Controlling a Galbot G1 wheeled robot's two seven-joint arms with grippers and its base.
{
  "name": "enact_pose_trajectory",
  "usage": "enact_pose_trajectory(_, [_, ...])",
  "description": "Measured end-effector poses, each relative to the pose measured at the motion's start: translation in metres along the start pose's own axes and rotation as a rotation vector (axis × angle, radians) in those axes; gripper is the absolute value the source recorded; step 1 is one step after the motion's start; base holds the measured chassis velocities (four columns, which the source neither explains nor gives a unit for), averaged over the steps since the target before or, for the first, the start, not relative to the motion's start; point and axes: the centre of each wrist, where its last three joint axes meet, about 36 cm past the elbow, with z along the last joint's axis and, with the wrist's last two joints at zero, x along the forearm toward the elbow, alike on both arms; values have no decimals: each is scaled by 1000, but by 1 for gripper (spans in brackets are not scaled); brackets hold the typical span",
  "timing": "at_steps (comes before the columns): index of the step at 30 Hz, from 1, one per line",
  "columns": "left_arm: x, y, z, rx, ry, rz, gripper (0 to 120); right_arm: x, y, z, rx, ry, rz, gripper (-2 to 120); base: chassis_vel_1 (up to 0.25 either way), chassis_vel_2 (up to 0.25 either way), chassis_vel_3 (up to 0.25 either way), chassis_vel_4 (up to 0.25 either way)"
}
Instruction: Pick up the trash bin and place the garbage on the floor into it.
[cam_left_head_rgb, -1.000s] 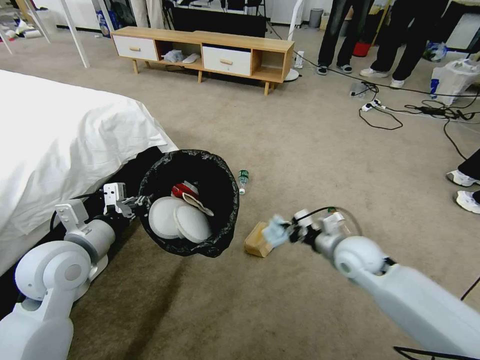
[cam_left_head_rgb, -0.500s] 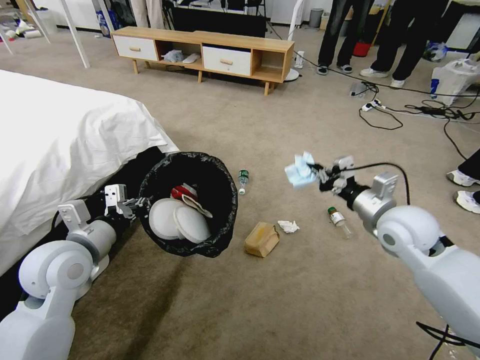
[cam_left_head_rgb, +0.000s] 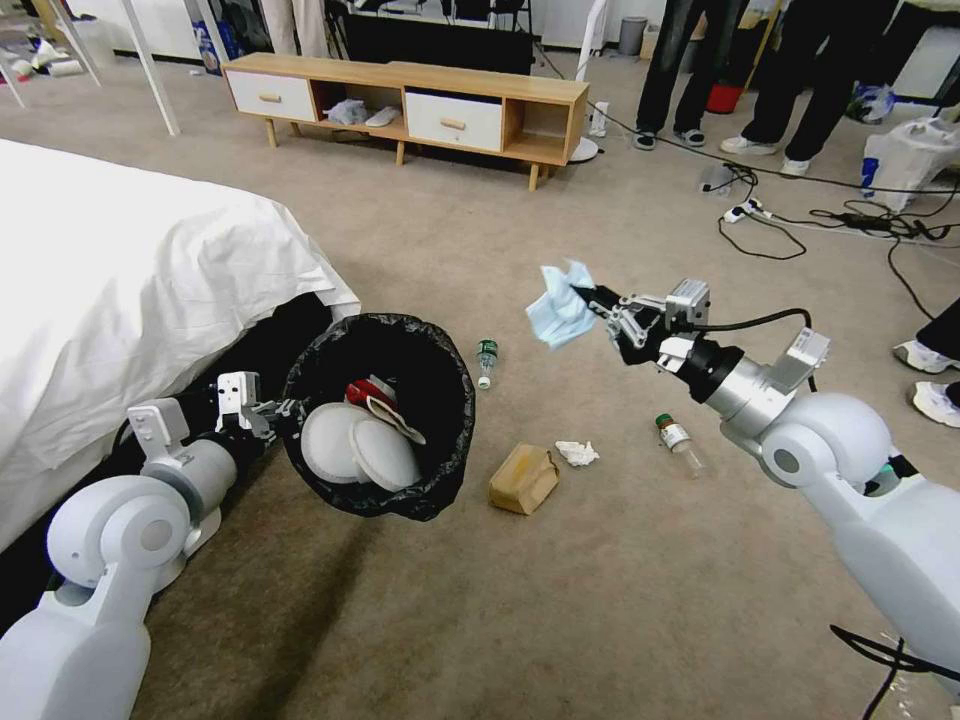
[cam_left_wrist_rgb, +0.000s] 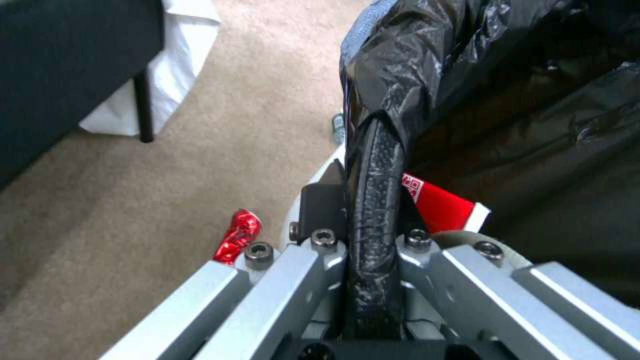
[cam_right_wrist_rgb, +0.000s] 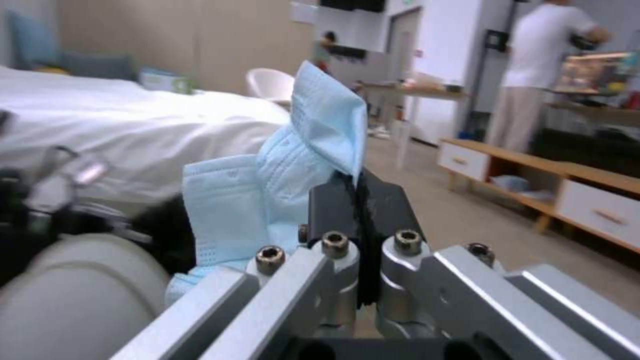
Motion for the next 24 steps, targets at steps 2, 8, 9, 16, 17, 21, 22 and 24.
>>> enact_pose_trajectory(2, [-1, 0, 0, -1, 3, 2, 2, -1, 0, 1, -1, -6, -19, 0, 0, 0, 0, 0])
enact_pose_trajectory(8, [-6, 1, -2, -3, 17, 16, 2, -5, -1, 4, -7, -28, -90, 0, 0, 0, 0, 0])
enact_pose_trajectory(9, [-8, 1, -2, -5, 23, 23, 2, -6, 0, 4, -11, -35, -113, 0, 0, 0, 0, 0])
enact_pose_trajectory(16, [-25, -4, -1, -29, 71, 85, 2, -12, 6, 8, -34, -58, -198, 0, 0, 0, 0, 0])
enact_pose_trajectory(17, [-30, -5, 0, -35, 83, 100, 2, -12, 7, 8, -37, -61, -212, 0, 0, 0, 0, 0])
enact_pose_trajectory(21, [-49, -11, 3, -44, 125, 155, 2, -12, 9, 10, -49, -71, -258, 0, 0, 0, 0, 0])
enact_pose_trajectory(22, [-49, -11, 3, -44, 125, 155, 2, -12, 9, 10, -49, -71, -258, 0, 0, 0, 0, 0])
enact_pose_trajectory(24, [-53, -13, 2, -48, 134, 171, 2, -12, 10, 10, -51, -72, -268, 0, 0, 0, 0, 0])
